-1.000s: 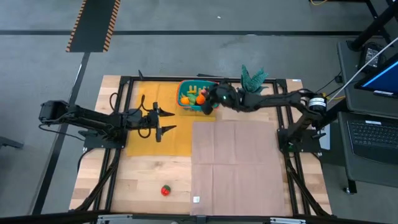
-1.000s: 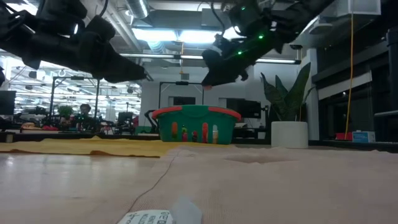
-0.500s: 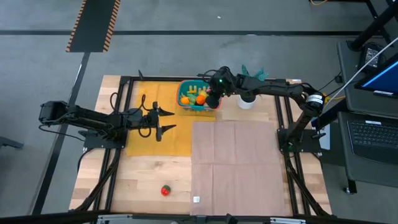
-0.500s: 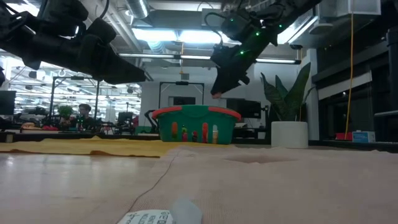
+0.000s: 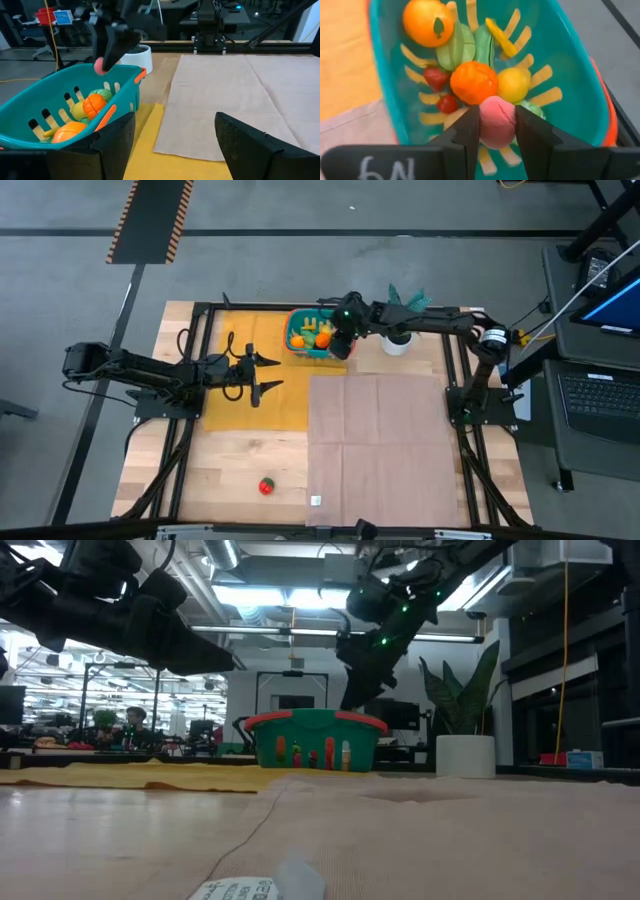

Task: Pick and placing Produce into tupperware
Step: Put the pink peach into the blue basket, then put the red strawberry into the blue basket

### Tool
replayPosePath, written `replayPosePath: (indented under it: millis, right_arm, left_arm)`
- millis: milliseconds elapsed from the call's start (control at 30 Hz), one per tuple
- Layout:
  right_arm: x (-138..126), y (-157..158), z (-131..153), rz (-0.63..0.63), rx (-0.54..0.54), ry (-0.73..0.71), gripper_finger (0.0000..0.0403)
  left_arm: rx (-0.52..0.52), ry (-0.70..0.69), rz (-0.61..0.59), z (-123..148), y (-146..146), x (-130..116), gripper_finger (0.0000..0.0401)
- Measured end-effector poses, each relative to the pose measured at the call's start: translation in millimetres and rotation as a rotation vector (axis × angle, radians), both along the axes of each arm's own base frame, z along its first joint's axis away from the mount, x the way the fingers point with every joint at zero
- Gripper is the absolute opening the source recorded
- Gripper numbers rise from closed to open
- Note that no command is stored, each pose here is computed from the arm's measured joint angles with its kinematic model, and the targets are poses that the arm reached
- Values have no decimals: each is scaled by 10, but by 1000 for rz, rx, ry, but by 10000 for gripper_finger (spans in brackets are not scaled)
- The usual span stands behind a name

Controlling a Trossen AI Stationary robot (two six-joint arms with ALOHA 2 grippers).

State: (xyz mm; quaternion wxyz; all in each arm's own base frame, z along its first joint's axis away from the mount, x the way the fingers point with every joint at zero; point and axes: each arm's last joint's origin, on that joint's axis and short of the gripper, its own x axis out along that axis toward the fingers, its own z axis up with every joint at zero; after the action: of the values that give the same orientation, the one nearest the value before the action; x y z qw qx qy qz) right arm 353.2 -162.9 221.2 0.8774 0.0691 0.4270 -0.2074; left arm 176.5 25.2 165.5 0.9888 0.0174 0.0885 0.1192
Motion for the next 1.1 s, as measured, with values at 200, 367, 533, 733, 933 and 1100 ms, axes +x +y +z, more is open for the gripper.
replayPosePath:
  millis: [200, 367, 533, 733, 933, 1100]
  right_arm:
    - [120, -112, -218, 10, -30, -15, 115]
    - [111, -182, -322, -7, -17, 10, 115]
    - [128, -176, -314, -1, -25, -4, 122]
    - [124, -179, -300, -3, -28, -7, 179]
    - [99, -163, -223, -2, -27, -7, 240]
    - [150, -138, -17, -33, 10, -11, 261]
  left_arm:
    - [-1, 1, 0, -1, 0, 0, 265]
    - [-2, 12, 0, -11, 0, -2, 265]
    - [-4, 32, 0, -31, -1, -6, 265]
    - [-5, 43, 0, -41, -1, -8, 265]
    - [-5, 43, 0, -41, -1, -8, 265]
    - [-3, 40, 0, -38, -1, -7, 265]
